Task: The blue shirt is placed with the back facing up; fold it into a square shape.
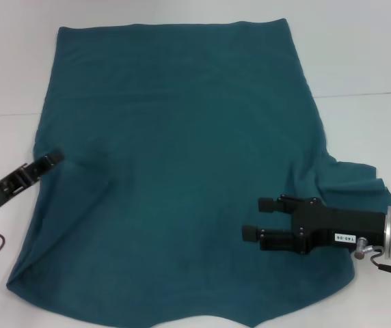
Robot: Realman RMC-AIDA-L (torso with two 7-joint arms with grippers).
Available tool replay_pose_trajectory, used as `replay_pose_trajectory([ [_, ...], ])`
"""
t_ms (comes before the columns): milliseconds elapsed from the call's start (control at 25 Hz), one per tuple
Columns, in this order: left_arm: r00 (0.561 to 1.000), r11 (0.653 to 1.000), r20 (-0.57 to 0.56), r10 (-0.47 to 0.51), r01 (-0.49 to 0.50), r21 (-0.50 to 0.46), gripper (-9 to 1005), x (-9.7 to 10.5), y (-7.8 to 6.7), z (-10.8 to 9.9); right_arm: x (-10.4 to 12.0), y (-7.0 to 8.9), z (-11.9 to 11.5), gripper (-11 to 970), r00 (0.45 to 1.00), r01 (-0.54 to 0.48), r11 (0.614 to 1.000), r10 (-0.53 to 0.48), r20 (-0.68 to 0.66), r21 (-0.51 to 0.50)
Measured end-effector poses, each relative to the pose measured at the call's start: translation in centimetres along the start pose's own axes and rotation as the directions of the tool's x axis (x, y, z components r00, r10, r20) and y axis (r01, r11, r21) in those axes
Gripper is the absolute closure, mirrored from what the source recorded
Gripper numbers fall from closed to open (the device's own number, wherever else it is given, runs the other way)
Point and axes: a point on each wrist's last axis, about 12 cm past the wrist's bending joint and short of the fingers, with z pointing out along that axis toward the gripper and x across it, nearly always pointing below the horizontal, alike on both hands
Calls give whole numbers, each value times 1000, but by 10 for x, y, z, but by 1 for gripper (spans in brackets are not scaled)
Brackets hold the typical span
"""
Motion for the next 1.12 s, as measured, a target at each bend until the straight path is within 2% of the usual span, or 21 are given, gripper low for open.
replay_pose_trajectory([
  [160, 1000, 1000, -25, 15, -15, 8, 803, 5, -2, 3, 0, 0, 0, 60, 1000, -3, 1000, 3, -1, -1],
  [400, 999, 999, -34, 41, -41, 8, 620, 8, -1, -1, 0, 0, 0, 60, 1000, -7, 1000, 7, -1, -2],
  [600, 995, 995, -41, 93, -94, -20, 376, 11, 4, -8, 0, 0, 0, 60, 1000, -9, 1000, 9, 1, -2],
  [720, 992, 992, -50, 118, -120, -40, 150, 12, 9, -14, -1, -1, -2, 59, 1000, -15, 1000, 15, 0, 0],
  [800, 986, 985, -73, 147, -153, -81, 137, 14, 15, -19, -2, -1, -2, 59, 1000, -22, 1000, 22, 0, 2],
  [1120, 976, 970, -119, 182, -198, -141, 85, 27, 24, -28, -4, -2, -4, 59, 999, -43, 999, 43, 3, -1],
])
